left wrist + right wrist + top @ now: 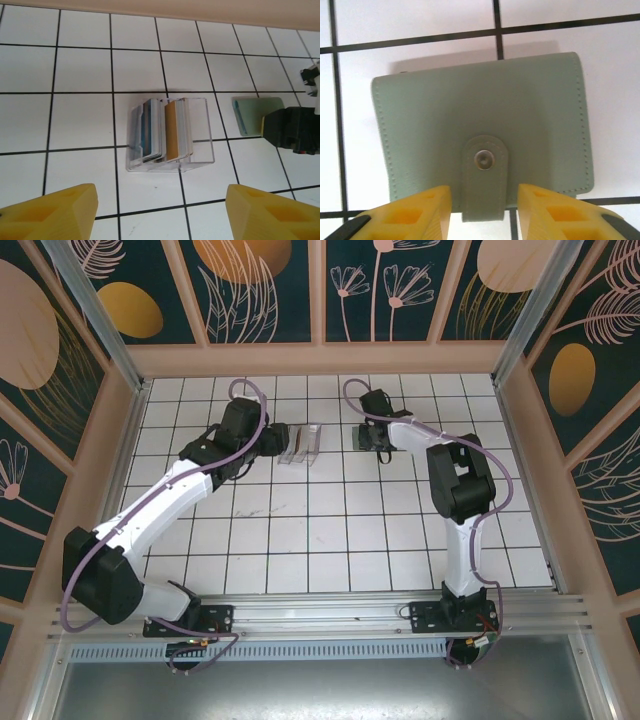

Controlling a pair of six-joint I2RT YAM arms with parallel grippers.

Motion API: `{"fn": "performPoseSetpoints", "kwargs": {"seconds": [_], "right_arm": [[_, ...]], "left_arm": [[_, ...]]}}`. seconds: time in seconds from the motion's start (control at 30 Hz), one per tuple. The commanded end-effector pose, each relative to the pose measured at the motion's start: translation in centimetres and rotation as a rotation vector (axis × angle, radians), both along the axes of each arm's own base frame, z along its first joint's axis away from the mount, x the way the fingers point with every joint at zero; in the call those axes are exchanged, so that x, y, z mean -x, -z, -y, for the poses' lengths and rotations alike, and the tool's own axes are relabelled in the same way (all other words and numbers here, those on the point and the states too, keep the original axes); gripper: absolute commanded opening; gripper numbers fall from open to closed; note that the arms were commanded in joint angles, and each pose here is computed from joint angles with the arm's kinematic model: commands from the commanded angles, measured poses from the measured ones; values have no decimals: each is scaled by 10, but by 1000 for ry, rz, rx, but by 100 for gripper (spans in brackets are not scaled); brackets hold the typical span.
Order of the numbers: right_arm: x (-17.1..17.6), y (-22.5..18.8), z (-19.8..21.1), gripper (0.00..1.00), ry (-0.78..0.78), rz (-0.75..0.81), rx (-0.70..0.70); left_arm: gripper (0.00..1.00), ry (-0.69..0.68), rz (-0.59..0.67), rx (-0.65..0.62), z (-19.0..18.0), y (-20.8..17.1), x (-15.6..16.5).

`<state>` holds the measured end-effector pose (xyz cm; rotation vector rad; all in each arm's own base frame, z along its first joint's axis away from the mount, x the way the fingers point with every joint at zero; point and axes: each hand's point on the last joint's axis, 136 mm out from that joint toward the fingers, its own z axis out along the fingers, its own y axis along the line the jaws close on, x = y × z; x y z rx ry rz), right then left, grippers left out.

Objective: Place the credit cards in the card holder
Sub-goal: Move the card holder to the center of the table.

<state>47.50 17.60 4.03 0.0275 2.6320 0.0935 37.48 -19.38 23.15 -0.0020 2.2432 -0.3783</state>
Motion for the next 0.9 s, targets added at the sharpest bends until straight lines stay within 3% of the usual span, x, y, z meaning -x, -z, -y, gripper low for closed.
{"fn": "performPoseSetpoints", "kwargs": {"seconds": [0.0,0.07,0.2,0.33,0.4,0.47,0.57,0.73,0.87], "right_arm": [[0,16,-4,39,-40,-45,2],[-1,27,0,37,-37,-65,32],[7,36,2,34,-48,-73,55],[15,26,-3,31,-104,-24,52],[20,16,-6,28,-148,25,78],[25,9,-11,24,-213,81,121],[38,1,-25,22,-321,151,150],[75,-7,-49,22,-496,232,139],[120,-5,-58,23,-664,178,209]], "left_arm": [[70,39,66,129,14,-21,-2],[77,0,44,107,7,-4,-2],[78,-34,18,127,5,36,-2],[81,-69,204,125,-8,49,-9],[82,29,366,125,1,42,-9],[82,165,450,99,19,40,-6],[90,289,422,51,40,55,-9],[91,388,466,151,55,59,7],[92,430,437,136,61,53,10]]}}
